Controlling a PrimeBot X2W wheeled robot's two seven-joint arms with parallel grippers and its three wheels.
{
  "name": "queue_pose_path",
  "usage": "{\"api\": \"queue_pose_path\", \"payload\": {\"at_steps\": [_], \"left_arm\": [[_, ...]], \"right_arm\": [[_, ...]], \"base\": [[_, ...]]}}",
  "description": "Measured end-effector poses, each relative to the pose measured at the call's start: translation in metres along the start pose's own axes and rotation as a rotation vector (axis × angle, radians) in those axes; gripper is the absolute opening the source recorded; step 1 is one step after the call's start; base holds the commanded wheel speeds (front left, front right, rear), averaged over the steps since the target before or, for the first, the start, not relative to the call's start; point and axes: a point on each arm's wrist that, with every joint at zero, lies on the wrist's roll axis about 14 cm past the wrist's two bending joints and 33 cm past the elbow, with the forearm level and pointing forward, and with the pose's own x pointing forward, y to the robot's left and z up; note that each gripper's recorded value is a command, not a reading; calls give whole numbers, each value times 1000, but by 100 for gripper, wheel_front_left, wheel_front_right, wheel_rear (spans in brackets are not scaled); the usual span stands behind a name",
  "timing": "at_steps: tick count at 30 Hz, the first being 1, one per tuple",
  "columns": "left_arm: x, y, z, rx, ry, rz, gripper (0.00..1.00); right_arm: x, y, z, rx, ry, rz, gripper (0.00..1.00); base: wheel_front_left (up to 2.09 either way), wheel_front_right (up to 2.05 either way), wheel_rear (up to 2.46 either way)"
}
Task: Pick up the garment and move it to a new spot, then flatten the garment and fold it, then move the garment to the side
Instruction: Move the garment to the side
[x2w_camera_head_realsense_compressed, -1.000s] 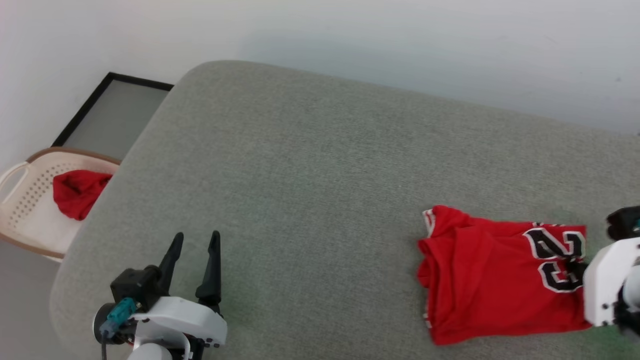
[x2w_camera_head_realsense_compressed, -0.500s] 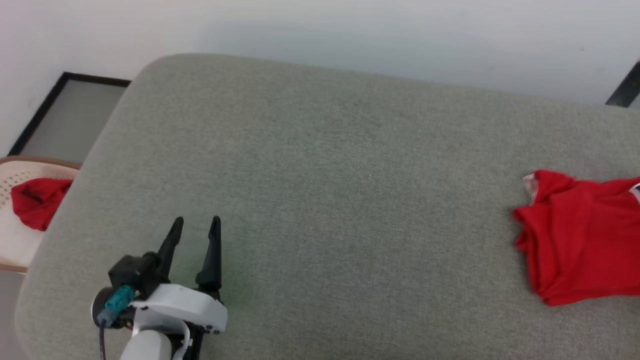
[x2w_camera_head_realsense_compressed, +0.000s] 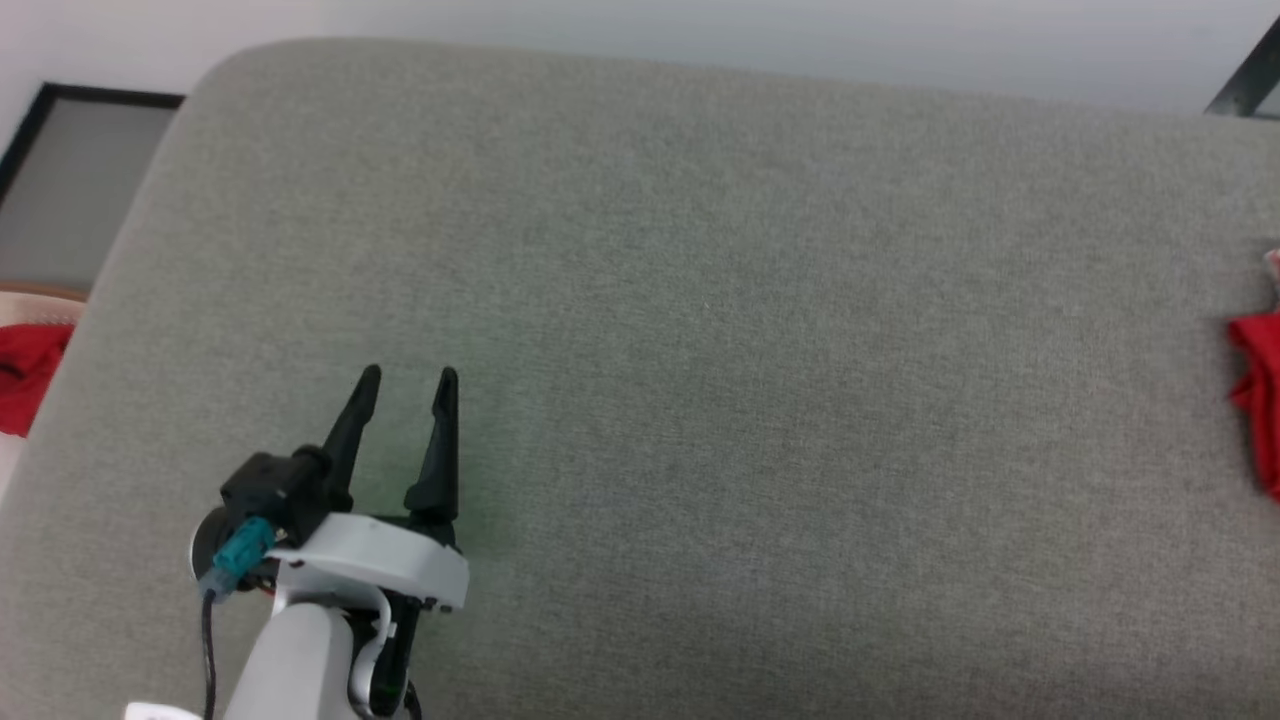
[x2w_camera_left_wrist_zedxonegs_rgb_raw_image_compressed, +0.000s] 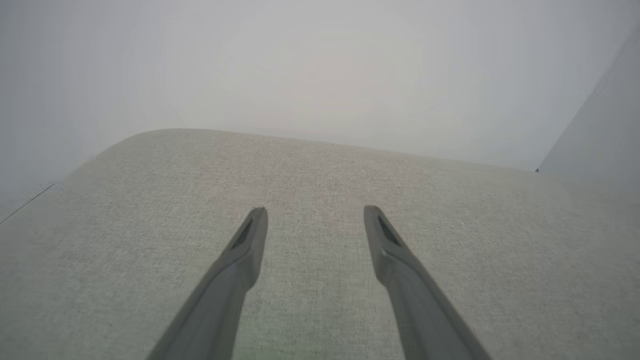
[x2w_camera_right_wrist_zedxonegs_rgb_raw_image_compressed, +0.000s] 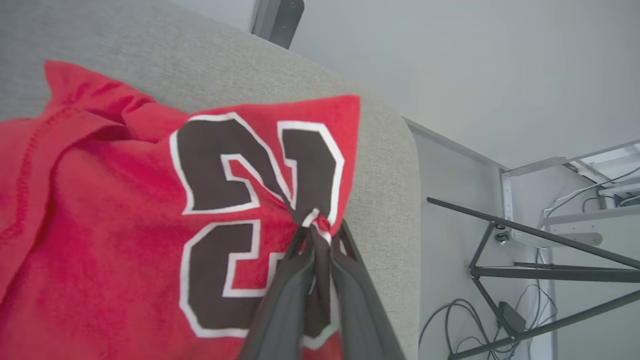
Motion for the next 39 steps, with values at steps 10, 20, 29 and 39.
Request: {"api": "queue_pose_path", "payload": {"at_steps": [10,20,29,39], "left_arm": [[30,-23,-15,10,27,-73,100],[45,-36,-30,9,55,-112,100],[43,-32,-30,22,61,-108,100],[33,-29,-19,29,44,-107,100]], "right_arm": [[12,-50,-6,-90,36,-141,0],[28,-60,-41,-72,140,-193,0],[33,-57,-48,-42,148,-212,80],[16,-48,-24,7,21,-199,100]], "base": [[0,0,0],[0,0,0],[0,0,0],[0,0,0]]}}
